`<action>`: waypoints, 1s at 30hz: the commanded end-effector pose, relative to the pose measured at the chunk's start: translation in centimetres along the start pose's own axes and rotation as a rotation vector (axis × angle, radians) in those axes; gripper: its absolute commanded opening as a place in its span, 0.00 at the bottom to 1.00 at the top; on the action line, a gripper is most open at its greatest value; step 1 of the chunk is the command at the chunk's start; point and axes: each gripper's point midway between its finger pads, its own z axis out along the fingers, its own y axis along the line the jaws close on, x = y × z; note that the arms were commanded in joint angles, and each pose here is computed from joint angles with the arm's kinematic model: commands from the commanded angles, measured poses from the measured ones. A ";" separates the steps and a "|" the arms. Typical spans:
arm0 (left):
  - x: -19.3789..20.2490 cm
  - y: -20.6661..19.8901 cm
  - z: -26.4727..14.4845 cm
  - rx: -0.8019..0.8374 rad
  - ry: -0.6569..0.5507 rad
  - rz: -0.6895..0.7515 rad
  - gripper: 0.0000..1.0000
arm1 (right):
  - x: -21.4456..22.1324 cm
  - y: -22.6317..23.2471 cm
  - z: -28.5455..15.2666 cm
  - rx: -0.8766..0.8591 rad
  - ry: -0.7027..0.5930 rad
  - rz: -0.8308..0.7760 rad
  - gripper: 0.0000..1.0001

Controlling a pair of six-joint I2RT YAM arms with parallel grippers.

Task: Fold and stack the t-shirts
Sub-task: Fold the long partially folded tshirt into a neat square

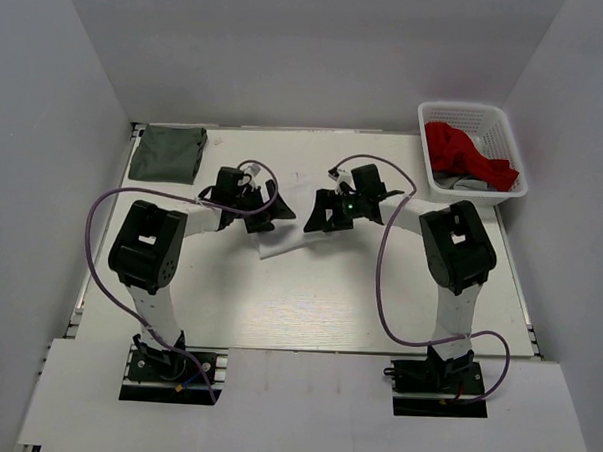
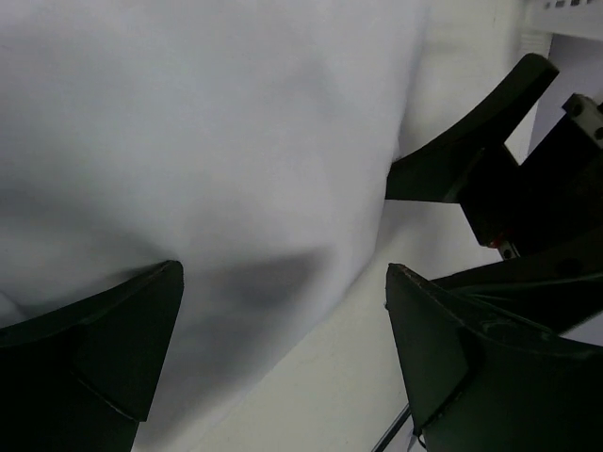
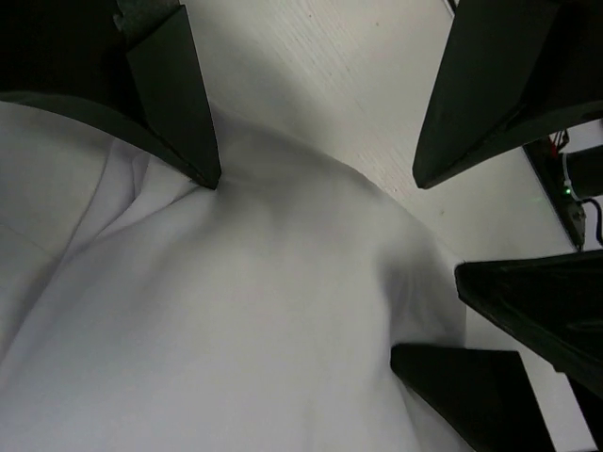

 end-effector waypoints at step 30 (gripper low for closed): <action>5.7 1.9 -10.9 -0.478 -0.141 0.158 0.72 | 0.9 1.7 -7.0 0.407 -0.197 0.017 0.85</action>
